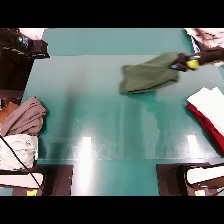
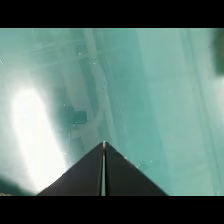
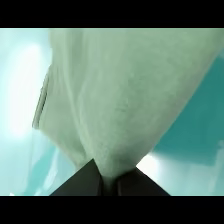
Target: Fold the shirts.
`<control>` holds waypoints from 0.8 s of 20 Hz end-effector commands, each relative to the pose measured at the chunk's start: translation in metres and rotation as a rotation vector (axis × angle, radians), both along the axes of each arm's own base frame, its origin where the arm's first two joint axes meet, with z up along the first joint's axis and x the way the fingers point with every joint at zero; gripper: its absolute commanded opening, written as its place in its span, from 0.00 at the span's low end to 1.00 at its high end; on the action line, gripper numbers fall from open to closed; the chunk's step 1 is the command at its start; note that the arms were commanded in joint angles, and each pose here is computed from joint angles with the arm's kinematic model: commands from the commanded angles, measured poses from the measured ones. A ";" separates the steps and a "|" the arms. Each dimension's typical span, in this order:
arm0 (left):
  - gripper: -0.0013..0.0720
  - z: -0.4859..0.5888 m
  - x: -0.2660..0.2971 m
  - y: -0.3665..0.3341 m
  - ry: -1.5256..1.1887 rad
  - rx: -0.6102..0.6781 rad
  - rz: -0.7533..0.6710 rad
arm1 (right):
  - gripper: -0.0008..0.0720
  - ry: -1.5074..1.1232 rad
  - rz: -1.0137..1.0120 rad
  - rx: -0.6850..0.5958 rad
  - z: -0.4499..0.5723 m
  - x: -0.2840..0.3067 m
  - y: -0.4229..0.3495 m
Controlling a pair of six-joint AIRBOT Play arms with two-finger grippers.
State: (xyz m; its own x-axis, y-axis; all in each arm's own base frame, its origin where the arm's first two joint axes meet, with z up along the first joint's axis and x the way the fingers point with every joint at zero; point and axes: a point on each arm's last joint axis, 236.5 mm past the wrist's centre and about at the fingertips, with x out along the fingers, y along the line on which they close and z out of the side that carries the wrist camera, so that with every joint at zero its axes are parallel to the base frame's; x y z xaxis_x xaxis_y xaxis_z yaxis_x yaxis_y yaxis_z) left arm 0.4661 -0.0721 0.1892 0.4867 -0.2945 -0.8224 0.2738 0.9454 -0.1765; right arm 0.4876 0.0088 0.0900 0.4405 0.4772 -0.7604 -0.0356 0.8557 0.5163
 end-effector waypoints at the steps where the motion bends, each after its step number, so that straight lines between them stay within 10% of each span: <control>1: 0.06 0.001 -0.001 -0.004 0.004 -0.016 -0.003 | 0.02 -0.038 -0.280 -0.077 0.023 -0.038 -0.110; 16: 0.06 0.005 0.001 -0.011 -0.022 -0.034 -0.036 | 0.02 -0.197 -0.567 -0.139 0.107 -0.130 -0.177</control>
State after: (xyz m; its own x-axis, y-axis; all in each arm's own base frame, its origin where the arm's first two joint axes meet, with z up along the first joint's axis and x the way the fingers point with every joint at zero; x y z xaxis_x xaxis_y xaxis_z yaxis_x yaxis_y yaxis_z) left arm 0.4658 -0.0828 0.1931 0.4853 -0.3395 -0.8058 0.2973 0.9307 -0.2131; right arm 0.3664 -0.1711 0.1829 0.7192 0.0502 -0.6930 0.3557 0.8302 0.4293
